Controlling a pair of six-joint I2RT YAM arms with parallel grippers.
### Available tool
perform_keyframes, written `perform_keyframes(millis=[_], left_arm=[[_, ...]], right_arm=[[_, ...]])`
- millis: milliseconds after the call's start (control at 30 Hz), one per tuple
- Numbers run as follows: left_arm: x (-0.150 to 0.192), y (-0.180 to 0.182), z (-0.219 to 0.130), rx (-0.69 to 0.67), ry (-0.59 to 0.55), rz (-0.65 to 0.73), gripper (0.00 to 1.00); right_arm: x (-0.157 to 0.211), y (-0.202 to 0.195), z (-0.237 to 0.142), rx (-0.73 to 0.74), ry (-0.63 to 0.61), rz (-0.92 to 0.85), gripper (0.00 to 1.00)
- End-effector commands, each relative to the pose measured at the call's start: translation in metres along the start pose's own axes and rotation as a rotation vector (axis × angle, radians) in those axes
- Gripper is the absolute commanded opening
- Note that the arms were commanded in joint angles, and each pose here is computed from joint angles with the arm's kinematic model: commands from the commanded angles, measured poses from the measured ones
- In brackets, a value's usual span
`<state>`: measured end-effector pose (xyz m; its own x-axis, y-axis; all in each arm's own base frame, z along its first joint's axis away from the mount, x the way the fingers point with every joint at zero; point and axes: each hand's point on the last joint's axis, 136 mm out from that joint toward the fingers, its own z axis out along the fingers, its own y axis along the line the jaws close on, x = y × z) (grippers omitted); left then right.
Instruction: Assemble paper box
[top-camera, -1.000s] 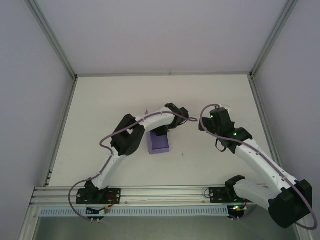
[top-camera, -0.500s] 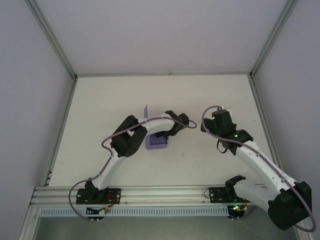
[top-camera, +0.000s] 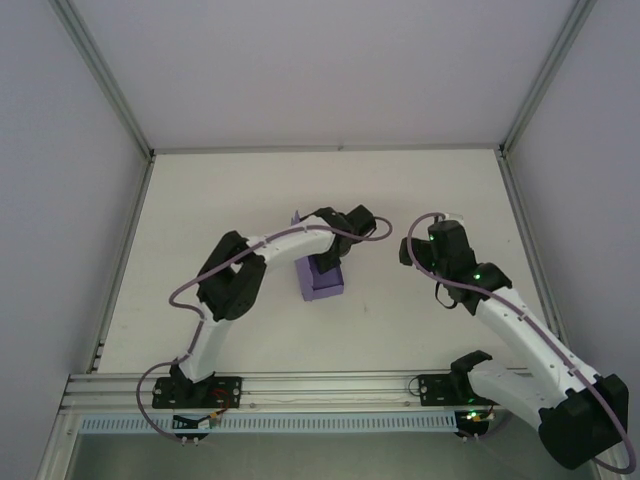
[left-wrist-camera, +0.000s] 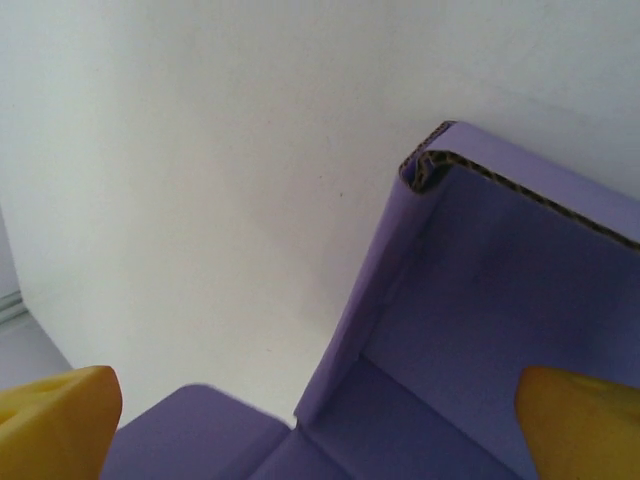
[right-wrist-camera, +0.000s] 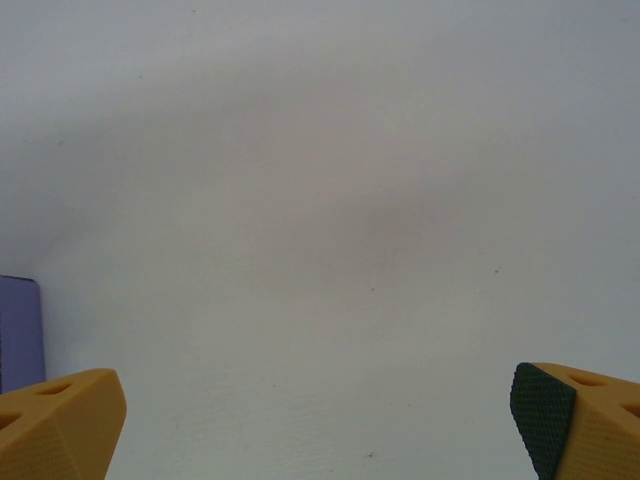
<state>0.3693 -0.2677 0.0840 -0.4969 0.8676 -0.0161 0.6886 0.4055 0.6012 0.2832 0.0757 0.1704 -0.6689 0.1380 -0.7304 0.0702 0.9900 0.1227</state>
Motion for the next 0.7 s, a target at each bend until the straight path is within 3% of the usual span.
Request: perform_keyframes(millis=[0,100,233,400,500,667], left_arm=[[-0.008,0.009,-0.040,0.100,-0.117,-0.041,1.00],[-0.022,0.031,-0.076,0.114,-0.234,-0.135,1.00],[-0.023,0.086,-0.122,0.092,-0.375,-0.378,1.00],[0.012,0.146,-0.154,0.133,-0.513,-0.713,1.00],[0.051,0.170,-0.143,0.184,-0.510,-0.931,1.00],[0.119,0.153,-0.071,0.319,-0.347,-1.247,1.00]], right_arm=[[-0.003,0.009,-0.002,-0.063,-0.016,-0.017,1.00],[-0.008,0.018,-0.001,-0.102,-0.022,-0.040,1.00],[-0.014,0.041,0.005,-0.199,-0.004,-0.126,1.00],[-0.009,0.105,0.017,-0.510,0.037,-0.400,1.00],[-0.012,0.147,0.027,-0.702,0.023,-0.575,1.00],[0.019,0.205,0.056,-0.931,0.057,-1.018,0.96]])
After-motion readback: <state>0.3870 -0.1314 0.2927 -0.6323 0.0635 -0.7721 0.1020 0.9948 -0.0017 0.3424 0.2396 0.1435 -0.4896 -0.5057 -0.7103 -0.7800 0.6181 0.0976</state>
